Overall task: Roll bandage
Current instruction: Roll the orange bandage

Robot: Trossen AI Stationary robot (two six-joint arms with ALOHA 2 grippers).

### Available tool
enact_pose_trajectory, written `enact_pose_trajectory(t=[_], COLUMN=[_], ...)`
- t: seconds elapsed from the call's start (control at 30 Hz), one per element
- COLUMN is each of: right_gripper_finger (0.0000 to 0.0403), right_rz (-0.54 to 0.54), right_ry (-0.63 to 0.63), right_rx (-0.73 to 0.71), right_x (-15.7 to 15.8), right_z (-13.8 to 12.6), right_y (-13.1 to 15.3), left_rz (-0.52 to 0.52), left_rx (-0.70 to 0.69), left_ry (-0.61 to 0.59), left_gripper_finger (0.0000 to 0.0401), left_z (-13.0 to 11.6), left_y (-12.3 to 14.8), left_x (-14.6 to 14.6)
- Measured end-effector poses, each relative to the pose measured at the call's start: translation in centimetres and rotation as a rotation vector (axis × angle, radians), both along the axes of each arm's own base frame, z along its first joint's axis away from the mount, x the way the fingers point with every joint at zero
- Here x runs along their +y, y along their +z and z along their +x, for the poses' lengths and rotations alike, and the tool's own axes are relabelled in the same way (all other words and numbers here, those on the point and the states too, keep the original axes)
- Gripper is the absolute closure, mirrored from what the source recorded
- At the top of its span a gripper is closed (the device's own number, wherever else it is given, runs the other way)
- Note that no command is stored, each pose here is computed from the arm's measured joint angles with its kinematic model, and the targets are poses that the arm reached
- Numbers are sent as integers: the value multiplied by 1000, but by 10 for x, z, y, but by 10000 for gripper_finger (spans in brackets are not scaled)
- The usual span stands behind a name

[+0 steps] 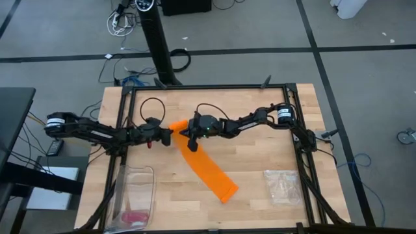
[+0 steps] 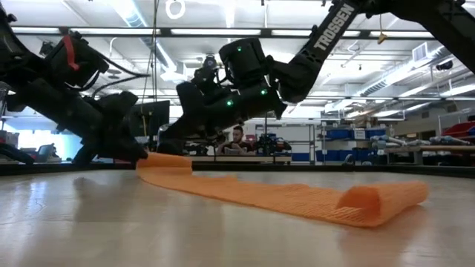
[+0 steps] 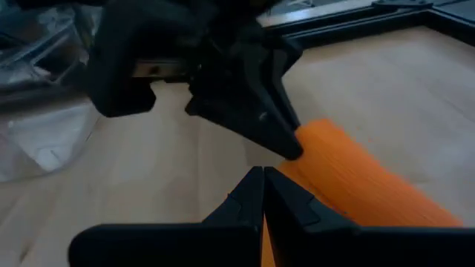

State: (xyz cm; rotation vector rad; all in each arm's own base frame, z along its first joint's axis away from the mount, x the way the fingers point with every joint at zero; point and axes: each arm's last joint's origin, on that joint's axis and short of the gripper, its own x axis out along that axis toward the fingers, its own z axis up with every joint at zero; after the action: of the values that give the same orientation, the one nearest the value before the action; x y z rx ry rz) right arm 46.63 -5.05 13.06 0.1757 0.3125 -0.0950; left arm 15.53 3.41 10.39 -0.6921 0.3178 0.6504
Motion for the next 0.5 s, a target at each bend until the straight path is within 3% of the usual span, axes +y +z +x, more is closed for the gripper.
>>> enact_pose_trajectory(t=[0.13,0.3,0.5], right_gripper_finger=[388,382,381], right_rz=[3,9,-24], right_ry=[65,218,361], right_rx=[103,293,479], right_x=[3,14,45], right_z=[-10,-35,-70], right_y=[22,53,86], left_rz=[175,416,642], left_rx=[-42,-95,-54], left_ry=[-53,-101,-138], left_gripper_finger=[388,388,389], left_z=[5,10,29], left_y=[10,27,52], left_x=[2,3,7])
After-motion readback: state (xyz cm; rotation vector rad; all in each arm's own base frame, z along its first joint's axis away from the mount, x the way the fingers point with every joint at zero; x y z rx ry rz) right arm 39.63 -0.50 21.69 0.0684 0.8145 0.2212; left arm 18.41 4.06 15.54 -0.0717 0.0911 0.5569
